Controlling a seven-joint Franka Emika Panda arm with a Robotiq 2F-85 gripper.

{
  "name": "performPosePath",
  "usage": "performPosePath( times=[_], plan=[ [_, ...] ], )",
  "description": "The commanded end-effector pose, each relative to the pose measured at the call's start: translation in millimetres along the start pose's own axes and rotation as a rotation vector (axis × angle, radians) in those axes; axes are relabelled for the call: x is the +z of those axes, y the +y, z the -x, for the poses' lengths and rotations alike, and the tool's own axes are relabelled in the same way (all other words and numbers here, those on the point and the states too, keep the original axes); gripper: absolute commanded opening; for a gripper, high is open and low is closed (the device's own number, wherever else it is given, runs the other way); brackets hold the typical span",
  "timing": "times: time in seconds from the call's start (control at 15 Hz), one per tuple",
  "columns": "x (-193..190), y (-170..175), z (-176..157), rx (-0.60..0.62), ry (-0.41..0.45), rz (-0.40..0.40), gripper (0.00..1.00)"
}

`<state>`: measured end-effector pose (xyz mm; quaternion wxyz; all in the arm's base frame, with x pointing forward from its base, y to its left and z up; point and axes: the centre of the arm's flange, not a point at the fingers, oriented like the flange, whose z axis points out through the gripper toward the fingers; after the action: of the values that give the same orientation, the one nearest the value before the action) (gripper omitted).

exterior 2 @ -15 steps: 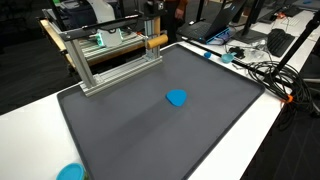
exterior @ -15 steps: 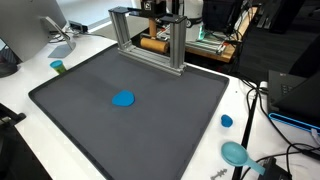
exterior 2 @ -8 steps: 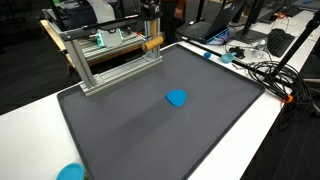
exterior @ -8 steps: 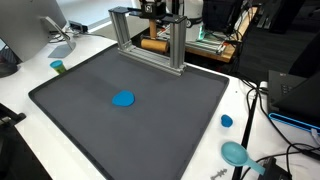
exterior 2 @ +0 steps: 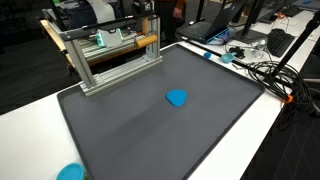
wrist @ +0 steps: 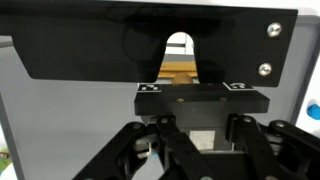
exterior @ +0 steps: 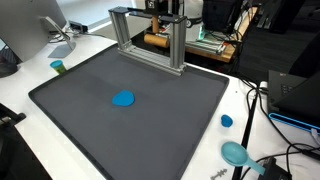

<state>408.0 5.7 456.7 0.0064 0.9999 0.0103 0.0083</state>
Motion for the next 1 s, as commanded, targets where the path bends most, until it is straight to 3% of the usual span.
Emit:
performPosePath(
  times=[0.0, 0.6, 0.93],
  plan=[
    [-6.1, 7.9, 28.2, 0.048, 0.028, 0.029, 0.22],
    [-1.1, -1.7, 54.6, -0.023, 0.017, 0.074, 0.22],
    [1.7, -2.7, 62.3, -0.038, 0.018, 0.062, 0.22]
  ],
)
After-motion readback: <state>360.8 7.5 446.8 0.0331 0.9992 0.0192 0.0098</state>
